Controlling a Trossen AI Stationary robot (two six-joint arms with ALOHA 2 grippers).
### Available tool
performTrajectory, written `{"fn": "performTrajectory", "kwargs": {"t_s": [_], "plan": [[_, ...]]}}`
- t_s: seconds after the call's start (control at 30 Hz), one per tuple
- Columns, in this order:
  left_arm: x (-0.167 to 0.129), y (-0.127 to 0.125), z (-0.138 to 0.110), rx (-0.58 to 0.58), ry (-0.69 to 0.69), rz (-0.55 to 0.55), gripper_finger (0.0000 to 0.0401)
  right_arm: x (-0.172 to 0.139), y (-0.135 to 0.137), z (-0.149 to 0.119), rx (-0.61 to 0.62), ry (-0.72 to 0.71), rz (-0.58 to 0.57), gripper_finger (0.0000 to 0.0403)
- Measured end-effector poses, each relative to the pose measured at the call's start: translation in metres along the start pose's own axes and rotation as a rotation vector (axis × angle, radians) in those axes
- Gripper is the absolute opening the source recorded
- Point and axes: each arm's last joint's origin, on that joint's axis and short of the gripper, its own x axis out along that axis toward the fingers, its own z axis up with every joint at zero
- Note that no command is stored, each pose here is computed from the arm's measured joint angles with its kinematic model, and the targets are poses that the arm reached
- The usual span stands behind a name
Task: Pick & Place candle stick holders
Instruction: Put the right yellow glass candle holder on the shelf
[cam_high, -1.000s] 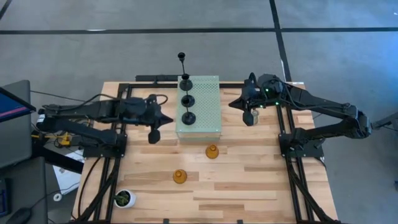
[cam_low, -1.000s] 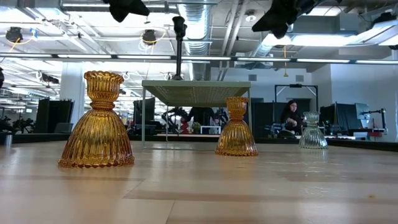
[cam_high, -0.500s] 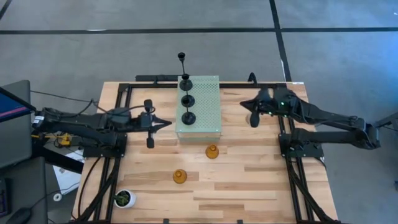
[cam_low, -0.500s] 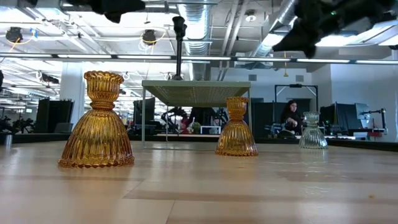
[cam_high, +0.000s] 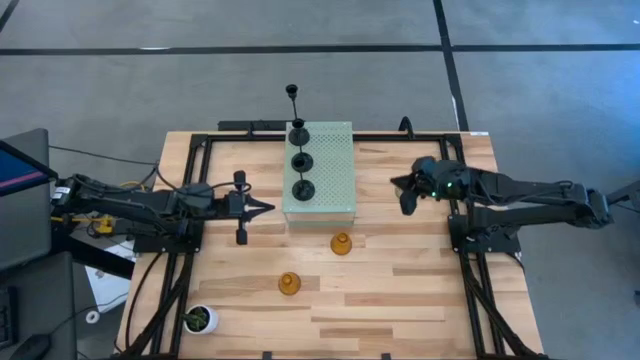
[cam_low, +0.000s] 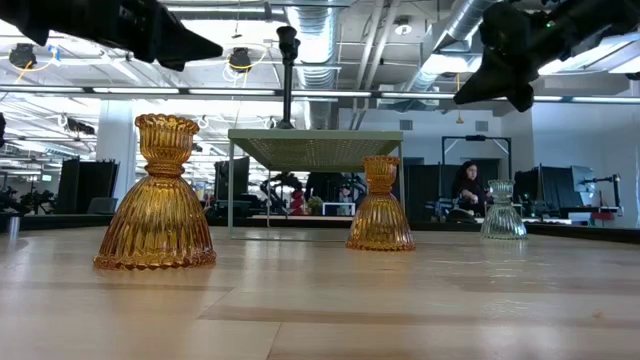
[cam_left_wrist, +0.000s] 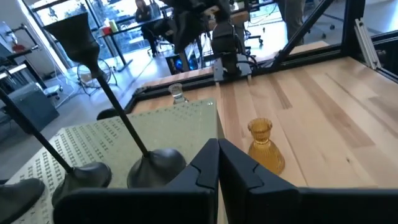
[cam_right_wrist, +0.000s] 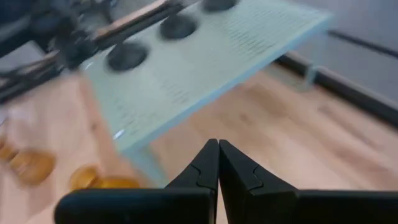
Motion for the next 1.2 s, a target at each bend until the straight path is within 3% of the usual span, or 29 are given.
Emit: {"fn": "performTrajectory", "kwargs": {"t_s": [0.37, 0.53, 0.63, 0.9, 1.07, 1.2], "plan": [[0.0, -0.001, -0.003, 0.005, 0.002, -0.001, 0.0004, 0.029, 0.051, -0.035, -0.184, 0.255, 0.258, 0.0], [0.0, -0.001, -0.002, 0.005, -0.005, 0.001, 0.0006, 0.034, 0.084, -0.045, -0.356, 0.208, 0.475, 0.0], [0.0, -0.001, -0.002, 0.004, -0.007, 0.002, 0.0004, 0.039, 0.102, -0.054, -0.431, 0.17, 0.549, 0.0], [0.0, 0.0, -0.001, -0.001, -0.012, 0.003, 0.0005, 0.071, 0.121, -0.09, -0.474, 0.274, 0.537, 0.0], [0.0, 0.0, -0.001, -0.008, -0.013, 0.002, 0.0006, 0.092, 0.126, -0.104, -0.343, 0.344, 0.487, 0.0], [0.0, -0.001, -0.001, -0.011, -0.016, -0.009, 0.0005, 0.105, 0.132, -0.109, -0.333, 0.349, 0.485, 0.0]]}}
